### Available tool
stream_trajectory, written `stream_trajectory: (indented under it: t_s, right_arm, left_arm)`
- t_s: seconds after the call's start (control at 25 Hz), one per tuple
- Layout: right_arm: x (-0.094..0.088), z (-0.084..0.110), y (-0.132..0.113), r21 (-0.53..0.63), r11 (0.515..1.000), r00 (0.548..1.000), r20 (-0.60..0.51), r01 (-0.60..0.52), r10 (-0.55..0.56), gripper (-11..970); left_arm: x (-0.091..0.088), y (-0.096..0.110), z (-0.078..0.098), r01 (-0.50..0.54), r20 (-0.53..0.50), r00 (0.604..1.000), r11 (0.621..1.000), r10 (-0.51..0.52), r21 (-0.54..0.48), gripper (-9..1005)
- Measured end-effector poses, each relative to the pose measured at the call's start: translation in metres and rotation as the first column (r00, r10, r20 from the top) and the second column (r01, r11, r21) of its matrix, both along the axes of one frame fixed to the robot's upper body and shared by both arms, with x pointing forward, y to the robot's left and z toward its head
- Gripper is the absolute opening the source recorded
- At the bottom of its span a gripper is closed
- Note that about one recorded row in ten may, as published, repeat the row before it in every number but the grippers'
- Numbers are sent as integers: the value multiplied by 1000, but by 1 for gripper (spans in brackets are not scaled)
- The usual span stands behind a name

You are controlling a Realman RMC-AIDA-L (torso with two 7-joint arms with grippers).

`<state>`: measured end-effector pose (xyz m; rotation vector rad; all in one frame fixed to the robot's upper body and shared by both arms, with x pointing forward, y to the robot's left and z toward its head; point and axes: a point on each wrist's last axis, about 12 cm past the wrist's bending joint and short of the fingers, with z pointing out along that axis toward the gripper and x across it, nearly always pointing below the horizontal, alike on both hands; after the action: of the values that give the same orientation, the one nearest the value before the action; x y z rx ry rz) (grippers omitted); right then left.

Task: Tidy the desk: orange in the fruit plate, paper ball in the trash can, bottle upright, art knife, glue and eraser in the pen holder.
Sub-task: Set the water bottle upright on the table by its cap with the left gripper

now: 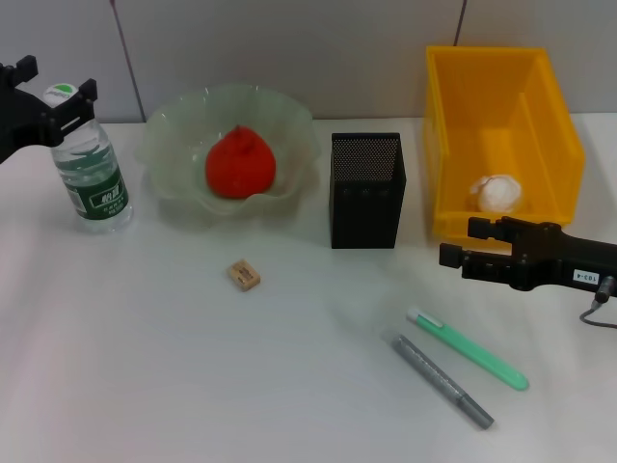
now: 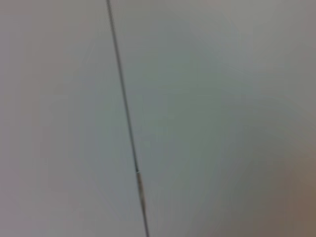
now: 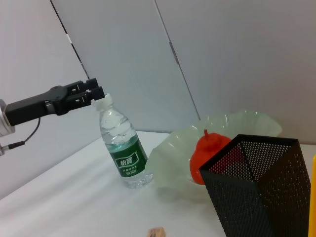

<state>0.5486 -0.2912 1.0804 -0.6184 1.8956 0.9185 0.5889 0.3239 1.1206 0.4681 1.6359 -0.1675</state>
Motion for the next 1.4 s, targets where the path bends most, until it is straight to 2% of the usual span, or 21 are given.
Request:
stream_trajectory:
  t_s: [0.16,0.2,0.44,0.88,1.08,1.4]
  right_arm:
    - [1,1,0,0,1000,1000,3,-2,2,838]
    - [1,1,1,-1,1000,1000,4,-3,3,838]
    - [3,2,2,-3,1000,1000,7,-6,6,838]
    - [4,1,2,-10,1000,1000,6,0,0,838]
    - [5,1,2,-15,1000,1000,7,5,-4,838]
    - [5,1,2,-16,1000,1000,6,5,-5,839]
  left_arm:
    - [1,1,0,-6,0,1000,1000,6,1,800]
    - [8,3,-8,-27,-20,999,1000,27,0,800]
    - [12,2,-21,-40,-49,998,999,40,6,793]
    - [11,4,-26,-47,-62,997,999,47,-6,770]
    - [9,3,-25,-33,-53,998,999,32,-25,593]
    - [7,2,-23,-16,-39,999,999,14,-48,488]
